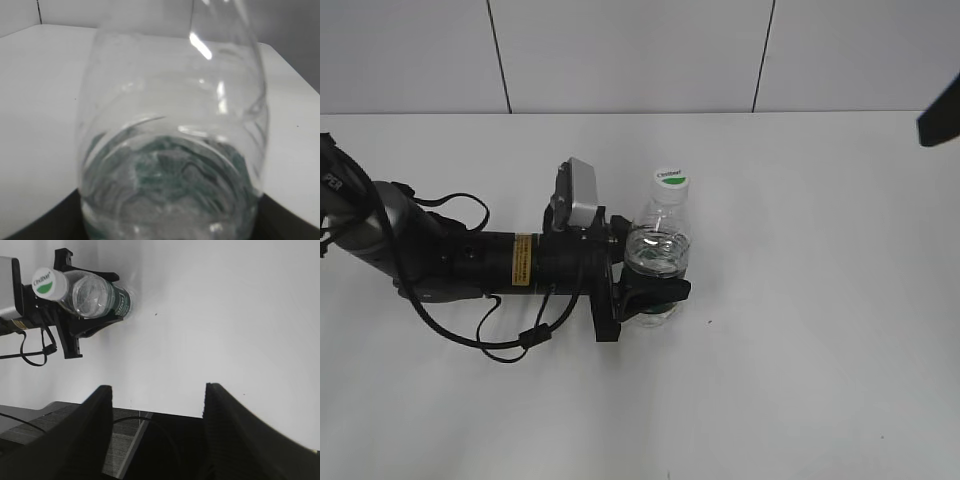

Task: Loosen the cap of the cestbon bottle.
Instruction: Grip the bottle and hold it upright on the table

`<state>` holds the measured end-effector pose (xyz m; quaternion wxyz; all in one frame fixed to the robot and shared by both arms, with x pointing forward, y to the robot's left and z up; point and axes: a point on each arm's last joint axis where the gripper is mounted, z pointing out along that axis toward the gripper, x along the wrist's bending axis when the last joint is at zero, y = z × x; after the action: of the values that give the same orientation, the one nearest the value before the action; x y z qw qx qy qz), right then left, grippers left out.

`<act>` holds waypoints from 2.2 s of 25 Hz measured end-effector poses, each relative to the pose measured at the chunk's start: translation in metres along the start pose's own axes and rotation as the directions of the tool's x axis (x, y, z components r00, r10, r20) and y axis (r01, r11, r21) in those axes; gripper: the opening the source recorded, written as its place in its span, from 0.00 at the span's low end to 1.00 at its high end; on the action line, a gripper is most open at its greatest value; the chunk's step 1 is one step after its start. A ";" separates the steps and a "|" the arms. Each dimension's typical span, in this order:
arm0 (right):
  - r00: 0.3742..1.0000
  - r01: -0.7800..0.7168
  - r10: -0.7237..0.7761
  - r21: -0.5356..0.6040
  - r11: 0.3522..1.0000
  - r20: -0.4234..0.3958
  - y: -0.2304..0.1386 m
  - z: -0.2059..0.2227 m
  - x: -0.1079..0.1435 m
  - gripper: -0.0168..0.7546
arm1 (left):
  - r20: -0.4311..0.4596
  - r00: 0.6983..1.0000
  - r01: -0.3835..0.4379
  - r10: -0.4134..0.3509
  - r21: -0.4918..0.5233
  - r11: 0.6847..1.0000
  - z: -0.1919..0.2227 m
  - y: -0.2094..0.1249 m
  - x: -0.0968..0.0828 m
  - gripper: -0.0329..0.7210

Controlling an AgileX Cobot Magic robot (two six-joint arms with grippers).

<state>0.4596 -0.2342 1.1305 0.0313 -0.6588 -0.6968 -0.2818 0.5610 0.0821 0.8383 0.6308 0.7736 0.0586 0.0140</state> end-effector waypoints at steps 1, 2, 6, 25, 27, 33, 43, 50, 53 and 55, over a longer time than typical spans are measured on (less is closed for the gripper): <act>1.000 -0.003 0.003 0.015 1.000 -0.007 0.007 0.004 0.005 0.60 | 0.000 1.000 0.000 0.000 0.000 1.000 0.000 0.000 0.000 0.58; 1.000 -0.005 0.006 0.034 0.999 -0.010 0.013 0.011 0.010 0.60 | 0.000 1.000 -0.001 0.001 0.001 1.000 0.000 0.000 0.000 0.58; 0.999 0.028 -0.029 0.096 0.995 0.015 0.034 0.037 0.040 0.60 | -0.001 1.000 -0.002 0.002 0.002 1.000 0.000 0.000 0.000 0.58; 0.991 0.120 -0.129 0.253 0.960 0.018 0.081 0.172 0.124 0.60 | -0.010 1.000 -0.003 0.003 0.017 1.000 0.001 0.000 0.000 0.58; 0.991 0.123 -0.134 0.273 0.954 0.025 0.079 0.181 0.125 0.60 | -0.012 1.000 -0.002 0.003 0.017 1.000 0.001 0.000 0.000 0.58; 0.985 0.141 -0.162 0.265 0.954 0.060 0.080 0.183 0.123 0.60 | -0.013 1.000 -0.003 0.003 0.020 1.000 0.001 0.000 0.000 0.58; 0.981 0.155 -0.178 0.248 0.956 0.074 0.081 0.177 0.122 0.60 | -0.016 1.000 -0.002 0.002 0.020 1.000 0.001 0.000 0.001 0.58; 0.980 0.158 -0.184 0.263 0.952 0.076 0.078 0.180 0.121 0.60 | -0.028 1.000 0.003 -0.003 0.017 1.000 0.002 0.000 0.002 0.58; 0.979 0.154 -0.185 0.291 0.944 0.085 0.073 0.186 0.117 0.60 | -0.035 0.999 0.006 -0.006 0.016 1.000 0.002 0.000 0.002 0.58; 0.979 0.154 -0.185 0.294 0.943 0.083 0.072 0.186 0.117 0.60 | -0.036 0.999 0.007 -0.006 0.016 1.000 0.002 0.000 0.002 0.58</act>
<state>0.5729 -0.0502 1.0480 0.0636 -0.5994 -0.7850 -0.1430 0.5634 0.0808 0.8380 0.6236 0.7780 0.0725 0.0254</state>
